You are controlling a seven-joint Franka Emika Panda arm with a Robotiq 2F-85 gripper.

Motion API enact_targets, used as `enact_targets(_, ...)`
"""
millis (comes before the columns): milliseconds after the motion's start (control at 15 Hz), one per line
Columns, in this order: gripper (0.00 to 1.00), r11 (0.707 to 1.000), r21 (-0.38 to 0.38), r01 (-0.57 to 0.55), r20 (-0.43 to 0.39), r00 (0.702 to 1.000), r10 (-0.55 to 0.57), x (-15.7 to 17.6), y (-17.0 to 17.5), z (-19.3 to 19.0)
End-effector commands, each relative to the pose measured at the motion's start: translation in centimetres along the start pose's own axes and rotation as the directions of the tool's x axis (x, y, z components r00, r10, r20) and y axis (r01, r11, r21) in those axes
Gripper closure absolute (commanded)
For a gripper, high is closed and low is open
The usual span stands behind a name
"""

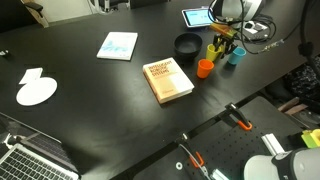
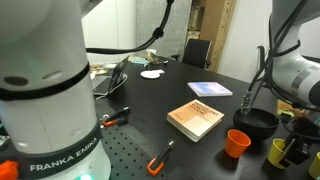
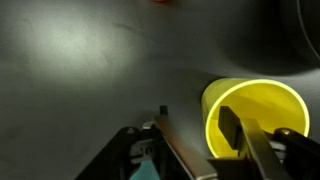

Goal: Stack the cups together.

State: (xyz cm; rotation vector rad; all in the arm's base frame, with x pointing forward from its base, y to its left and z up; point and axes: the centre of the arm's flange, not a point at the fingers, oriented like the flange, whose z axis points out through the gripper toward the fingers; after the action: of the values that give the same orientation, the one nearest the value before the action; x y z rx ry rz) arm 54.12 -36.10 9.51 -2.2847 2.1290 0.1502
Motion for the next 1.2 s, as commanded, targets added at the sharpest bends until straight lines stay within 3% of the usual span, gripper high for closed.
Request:
enact_targets(0, 0.73, 0.999, 0.033, 0.011, 0.008, 1.0, -0.011, 0.5, -0.7, -0.5)
enact_targets(133, 0.88, 0.999, 0.037, 0.017, 0.002, 1.0, -0.018, 0.5, -0.8, -0.8)
enact_targets(267, 0.96, 0.999, 0.041, 0.02, -0.001, 1.0, -0.02, 0.4, -0.9, -1.2)
enact_targets(733, 0.93, 0.998, 0.045, 0.034, -0.019, 0.999, -0.033, -0.1, -1.4, -4.3)
enact_targets(1133, 0.97, 0.997, 0.048, 0.067, -0.102, 0.993, -0.062, -1.5, -1.2, -12.1)
